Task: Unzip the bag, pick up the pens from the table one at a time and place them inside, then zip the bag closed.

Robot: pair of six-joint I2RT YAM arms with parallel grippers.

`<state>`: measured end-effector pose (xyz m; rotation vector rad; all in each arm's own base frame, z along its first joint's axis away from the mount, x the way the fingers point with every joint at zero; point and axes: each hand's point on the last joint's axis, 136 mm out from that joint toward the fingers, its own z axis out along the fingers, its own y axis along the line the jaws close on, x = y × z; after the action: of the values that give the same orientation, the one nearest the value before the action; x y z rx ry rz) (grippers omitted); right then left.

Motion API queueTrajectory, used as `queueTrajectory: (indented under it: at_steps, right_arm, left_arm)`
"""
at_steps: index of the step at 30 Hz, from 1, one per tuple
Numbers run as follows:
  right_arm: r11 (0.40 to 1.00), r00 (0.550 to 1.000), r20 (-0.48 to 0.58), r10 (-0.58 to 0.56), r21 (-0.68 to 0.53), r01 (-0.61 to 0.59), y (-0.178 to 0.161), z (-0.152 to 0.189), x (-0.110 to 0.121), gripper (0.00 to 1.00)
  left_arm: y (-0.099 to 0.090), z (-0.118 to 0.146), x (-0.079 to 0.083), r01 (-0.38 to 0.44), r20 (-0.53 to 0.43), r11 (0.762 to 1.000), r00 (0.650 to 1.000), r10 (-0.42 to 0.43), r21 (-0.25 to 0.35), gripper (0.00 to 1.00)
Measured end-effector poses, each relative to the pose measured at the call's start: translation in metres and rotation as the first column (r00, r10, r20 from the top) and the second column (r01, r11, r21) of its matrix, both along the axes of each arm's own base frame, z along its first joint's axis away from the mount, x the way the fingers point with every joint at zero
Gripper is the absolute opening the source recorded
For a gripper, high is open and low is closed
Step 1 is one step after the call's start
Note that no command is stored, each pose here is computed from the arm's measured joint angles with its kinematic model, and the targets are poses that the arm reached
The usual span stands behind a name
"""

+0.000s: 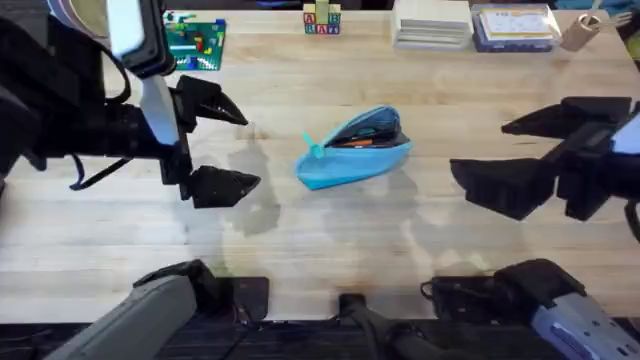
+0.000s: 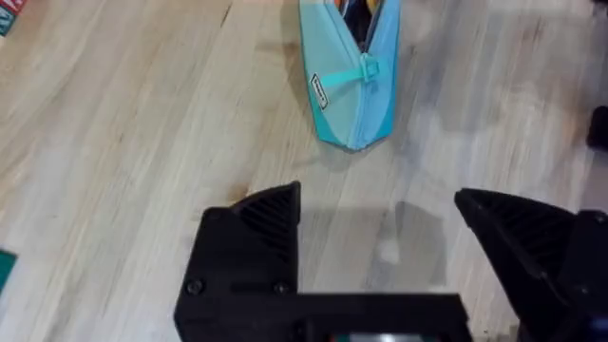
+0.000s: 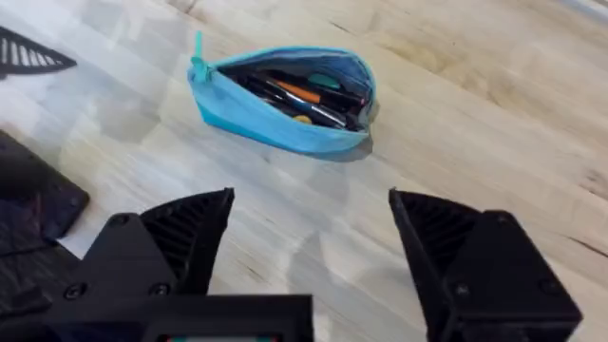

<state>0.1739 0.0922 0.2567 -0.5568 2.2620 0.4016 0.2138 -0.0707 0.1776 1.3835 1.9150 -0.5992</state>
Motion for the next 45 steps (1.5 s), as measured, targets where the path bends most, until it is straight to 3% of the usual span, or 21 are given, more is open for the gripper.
queueTrajectory:
  at_steps: [14, 23, 32, 45]
  right_arm:
    - [0.997, 0.986, -0.155, -0.064, 0.035, 0.07, 0.004, -0.019, 0.011, 0.998]
    - [1.0, 0.97, -0.243, 0.005, -0.009, -0.007, 0.027, -0.037, 0.013, 0.997]
    - [0.984, 0.965, -0.247, 0.088, -0.13, -0.123, 0.074, -0.03, 0.022, 0.996]
    - [0.961, 0.955, -0.27, 0.121, -0.208, -0.18, 0.134, -0.032, 0.058, 0.997]
  left_arm:
    - [0.0, -0.011, 0.007, 0.0, -0.058, 0.999, 0.998, -0.002, -0.033, 0.993]
    - [0.007, -0.011, 0.01, -0.024, -0.05, 0.999, 0.999, 0.022, -0.026, 0.993]
    - [0.03, -0.011, 0.014, -0.116, -0.038, 0.993, 0.993, 0.115, -0.029, 0.993]
    - [0.031, -0.009, 0.015, -0.115, -0.027, 0.993, 0.993, 0.115, -0.035, 0.993]
